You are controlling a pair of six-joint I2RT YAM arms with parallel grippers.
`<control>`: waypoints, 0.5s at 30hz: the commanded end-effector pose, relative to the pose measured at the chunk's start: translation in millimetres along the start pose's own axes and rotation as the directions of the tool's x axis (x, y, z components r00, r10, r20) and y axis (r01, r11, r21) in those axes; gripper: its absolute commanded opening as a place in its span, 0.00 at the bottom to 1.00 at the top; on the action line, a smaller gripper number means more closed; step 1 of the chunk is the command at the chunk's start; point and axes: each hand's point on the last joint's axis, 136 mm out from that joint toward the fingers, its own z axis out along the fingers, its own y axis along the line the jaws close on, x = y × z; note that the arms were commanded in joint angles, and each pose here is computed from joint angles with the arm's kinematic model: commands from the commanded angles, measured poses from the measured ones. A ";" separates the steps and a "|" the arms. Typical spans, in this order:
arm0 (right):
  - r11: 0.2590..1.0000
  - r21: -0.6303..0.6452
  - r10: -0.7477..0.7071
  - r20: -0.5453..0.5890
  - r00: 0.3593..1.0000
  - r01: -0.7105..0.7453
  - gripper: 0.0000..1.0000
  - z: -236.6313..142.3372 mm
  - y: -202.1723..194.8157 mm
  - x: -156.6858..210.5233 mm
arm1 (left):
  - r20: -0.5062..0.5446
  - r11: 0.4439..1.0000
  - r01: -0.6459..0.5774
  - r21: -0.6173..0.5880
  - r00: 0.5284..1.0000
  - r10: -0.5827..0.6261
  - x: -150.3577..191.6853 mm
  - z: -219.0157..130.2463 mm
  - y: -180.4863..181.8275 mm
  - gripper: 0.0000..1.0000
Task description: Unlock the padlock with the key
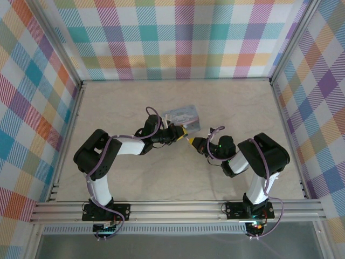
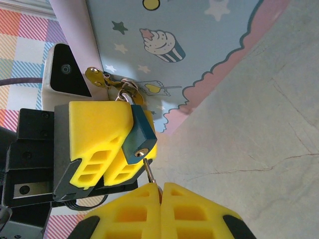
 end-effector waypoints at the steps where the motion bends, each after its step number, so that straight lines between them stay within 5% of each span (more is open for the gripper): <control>1: 0.996 -0.073 -0.045 0.023 0.999 0.047 0.00 0.8 23.5 -6.1 | 0.017 0.996 -0.026 0.086 1.000 0.025 -6.7 -7.6 -27.0 0.10; 15: 0.995 -0.074 -0.057 0.038 0.998 0.060 0.00 0.0 25.5 -8.3 | 0.017 0.996 -0.020 0.082 1.000 0.018 -4.8 -8.9 -23.8 0.10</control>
